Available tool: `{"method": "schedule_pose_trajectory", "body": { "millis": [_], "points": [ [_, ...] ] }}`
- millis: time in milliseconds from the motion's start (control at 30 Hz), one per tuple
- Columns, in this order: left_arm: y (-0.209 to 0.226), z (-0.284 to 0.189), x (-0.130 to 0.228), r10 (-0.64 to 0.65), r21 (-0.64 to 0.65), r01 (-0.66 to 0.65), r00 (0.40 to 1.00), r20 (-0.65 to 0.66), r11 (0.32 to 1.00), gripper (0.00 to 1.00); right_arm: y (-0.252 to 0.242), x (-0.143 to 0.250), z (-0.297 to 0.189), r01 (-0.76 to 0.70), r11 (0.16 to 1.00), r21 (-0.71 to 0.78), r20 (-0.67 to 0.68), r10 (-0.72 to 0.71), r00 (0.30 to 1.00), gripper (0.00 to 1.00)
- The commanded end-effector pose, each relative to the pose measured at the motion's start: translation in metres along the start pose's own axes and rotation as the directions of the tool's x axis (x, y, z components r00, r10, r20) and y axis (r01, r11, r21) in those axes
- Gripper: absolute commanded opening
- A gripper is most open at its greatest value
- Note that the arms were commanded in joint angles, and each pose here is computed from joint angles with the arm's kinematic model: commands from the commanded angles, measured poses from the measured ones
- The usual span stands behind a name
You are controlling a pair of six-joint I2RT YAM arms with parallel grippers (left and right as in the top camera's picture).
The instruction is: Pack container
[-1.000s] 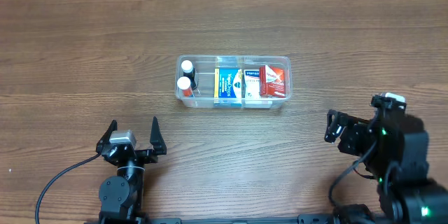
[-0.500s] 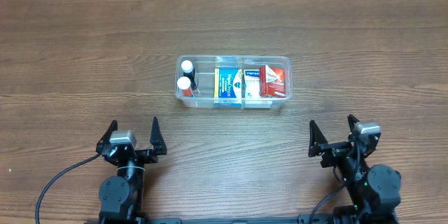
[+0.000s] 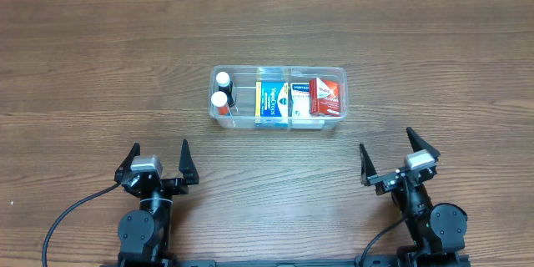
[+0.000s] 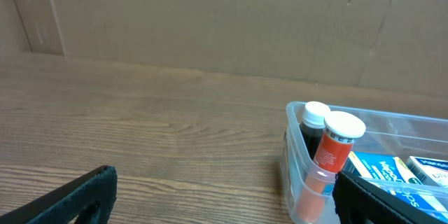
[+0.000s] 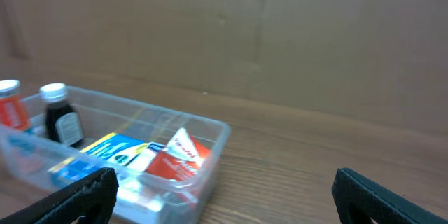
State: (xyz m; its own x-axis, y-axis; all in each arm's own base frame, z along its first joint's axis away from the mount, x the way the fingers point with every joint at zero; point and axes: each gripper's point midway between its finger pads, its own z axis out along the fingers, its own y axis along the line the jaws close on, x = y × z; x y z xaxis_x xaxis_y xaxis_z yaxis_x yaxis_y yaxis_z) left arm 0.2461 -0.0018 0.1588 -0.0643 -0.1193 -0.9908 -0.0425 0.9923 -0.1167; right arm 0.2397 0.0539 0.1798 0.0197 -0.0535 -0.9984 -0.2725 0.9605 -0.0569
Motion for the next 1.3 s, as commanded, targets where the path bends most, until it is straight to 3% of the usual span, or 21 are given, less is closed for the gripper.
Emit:
{"method": "schedule_pose_trajectory", "body": {
  "millis": [0,1267],
  "points": [
    [-0.0003,-0.0002,-0.0005,0.002,0.005,-0.003,1.000,0.006,1.000,1.00,-0.0135,0.0093,-0.0006,-0.067,0.994,0.083,-0.021,0.069,0.997,1.00],
    [-0.0003,-0.0002,-0.0005,0.002,0.005,-0.003,1.000,0.006,1.000,1.00,-0.0146,0.0092,-0.0007,-0.076,0.993,0.090,-0.019,0.078,0.997,1.00]
  ]
}}
